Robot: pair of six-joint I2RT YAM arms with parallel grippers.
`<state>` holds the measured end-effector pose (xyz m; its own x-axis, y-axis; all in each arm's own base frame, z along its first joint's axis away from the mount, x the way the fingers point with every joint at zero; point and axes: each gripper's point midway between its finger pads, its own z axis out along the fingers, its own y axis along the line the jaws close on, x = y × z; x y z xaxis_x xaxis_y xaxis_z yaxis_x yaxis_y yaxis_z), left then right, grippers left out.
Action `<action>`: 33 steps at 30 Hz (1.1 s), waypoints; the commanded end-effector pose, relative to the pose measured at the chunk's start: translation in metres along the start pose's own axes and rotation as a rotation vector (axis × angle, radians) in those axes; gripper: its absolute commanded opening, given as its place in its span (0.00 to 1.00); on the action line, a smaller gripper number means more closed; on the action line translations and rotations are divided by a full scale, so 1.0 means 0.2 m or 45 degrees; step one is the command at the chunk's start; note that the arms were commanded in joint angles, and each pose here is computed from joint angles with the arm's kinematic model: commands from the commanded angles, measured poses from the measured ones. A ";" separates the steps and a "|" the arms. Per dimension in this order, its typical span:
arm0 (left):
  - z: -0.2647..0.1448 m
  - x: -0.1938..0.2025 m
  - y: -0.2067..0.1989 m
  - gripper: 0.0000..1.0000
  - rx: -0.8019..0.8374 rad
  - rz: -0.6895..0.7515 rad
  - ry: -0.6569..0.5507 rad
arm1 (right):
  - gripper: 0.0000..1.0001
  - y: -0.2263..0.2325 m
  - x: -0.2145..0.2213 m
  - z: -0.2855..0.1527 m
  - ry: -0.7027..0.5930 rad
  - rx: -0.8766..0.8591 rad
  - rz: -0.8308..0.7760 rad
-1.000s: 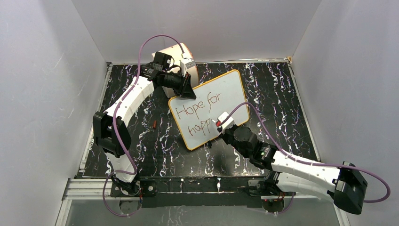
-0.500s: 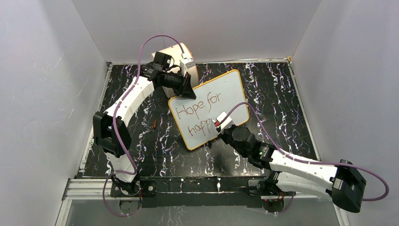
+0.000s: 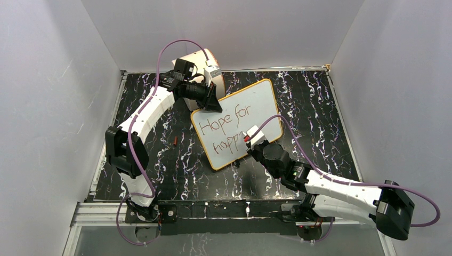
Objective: Write a sentence on the whiteboard
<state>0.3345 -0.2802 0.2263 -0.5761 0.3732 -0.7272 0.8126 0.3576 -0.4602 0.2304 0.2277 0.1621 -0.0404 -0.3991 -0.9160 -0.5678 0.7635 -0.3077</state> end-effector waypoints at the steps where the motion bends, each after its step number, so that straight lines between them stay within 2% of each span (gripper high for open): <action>1: 0.05 0.12 -0.04 0.00 0.030 0.015 0.094 | 0.00 -0.06 -0.11 0.00 -0.068 0.069 0.058; 12: 0.05 0.12 -0.03 0.00 0.022 0.008 0.098 | 0.00 0.05 -0.01 0.00 0.054 -0.073 0.019; 17: 0.05 0.12 -0.03 0.00 0.020 0.008 0.098 | 0.00 0.02 0.02 -0.01 0.087 -0.033 0.013; 33: 0.05 0.12 -0.04 0.00 0.023 0.012 0.097 | 0.00 -0.08 -0.02 -0.02 0.028 0.095 0.039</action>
<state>0.3344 -0.2803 0.2263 -0.5763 0.3732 -0.7270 0.8125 0.3575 -0.4605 0.2249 0.2165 0.1449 -0.1122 -0.4633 -0.8790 -0.5724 0.7532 -0.3240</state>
